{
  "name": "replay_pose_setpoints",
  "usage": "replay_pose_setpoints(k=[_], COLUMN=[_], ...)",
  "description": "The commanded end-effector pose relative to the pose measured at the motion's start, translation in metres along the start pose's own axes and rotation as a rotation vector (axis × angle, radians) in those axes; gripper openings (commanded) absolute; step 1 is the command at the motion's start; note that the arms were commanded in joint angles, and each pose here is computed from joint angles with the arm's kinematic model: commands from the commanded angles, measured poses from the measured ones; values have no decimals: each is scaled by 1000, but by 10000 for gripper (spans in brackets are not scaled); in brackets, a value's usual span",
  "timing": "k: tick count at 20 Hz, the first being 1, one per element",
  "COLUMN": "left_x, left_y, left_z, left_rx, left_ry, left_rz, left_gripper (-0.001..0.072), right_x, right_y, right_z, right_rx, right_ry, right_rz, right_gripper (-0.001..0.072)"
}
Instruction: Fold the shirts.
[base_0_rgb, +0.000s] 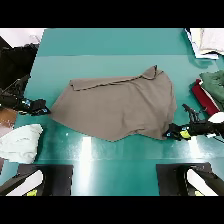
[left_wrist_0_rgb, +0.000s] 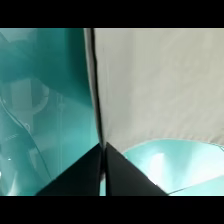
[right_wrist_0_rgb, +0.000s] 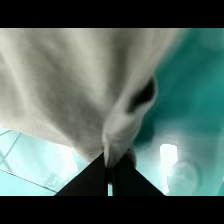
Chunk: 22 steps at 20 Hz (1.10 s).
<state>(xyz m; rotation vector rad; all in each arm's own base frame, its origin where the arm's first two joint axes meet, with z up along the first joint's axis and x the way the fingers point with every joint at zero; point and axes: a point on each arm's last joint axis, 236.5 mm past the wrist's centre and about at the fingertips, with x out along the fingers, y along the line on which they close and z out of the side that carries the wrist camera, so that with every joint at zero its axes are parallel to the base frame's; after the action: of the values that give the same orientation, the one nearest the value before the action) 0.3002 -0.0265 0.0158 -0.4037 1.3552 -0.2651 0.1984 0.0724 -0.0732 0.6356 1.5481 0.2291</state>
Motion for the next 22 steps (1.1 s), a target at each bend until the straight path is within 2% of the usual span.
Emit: replay_pose_setpoints(k=[1,4,7,10,12,15,17,19,22], left_x=[-12,-73,-187,-308,-400,-466,-484,-480,-439], left_y=[-4,-28,-87,-170,-242,-294,-311,-309,-272], left_z=[9,52,88,81,44,-9,-31,-28,16], left_rx=[17,87,220,391,559,706,739,732,618], left_ry=[-60,-300,-629,-923,-1146,-1326,-1376,-1362,-1243], left_rz=[11,45,45,-22,-89,-122,-160,-158,-125], left_gripper=[23,24,25,25,25,25,25,24,24], right_x=[-21,-111,-269,-420,-510,-562,-574,-568,-514], right_y=[21,72,151,220,262,291,299,292,249], right_z=[26,78,105,67,12,-28,-34,-17,45], right_rx=[-101,-218,-379,-537,-643,-725,-739,-681,-522], right_ry=[-141,-469,-941,-1344,-1581,-1701,-1694,-1612,-1323], right_rz=[-8,26,63,46,-6,-84,-115,-94,-48], right_gripper=[20,20,19,19,20,19,19,19,19])
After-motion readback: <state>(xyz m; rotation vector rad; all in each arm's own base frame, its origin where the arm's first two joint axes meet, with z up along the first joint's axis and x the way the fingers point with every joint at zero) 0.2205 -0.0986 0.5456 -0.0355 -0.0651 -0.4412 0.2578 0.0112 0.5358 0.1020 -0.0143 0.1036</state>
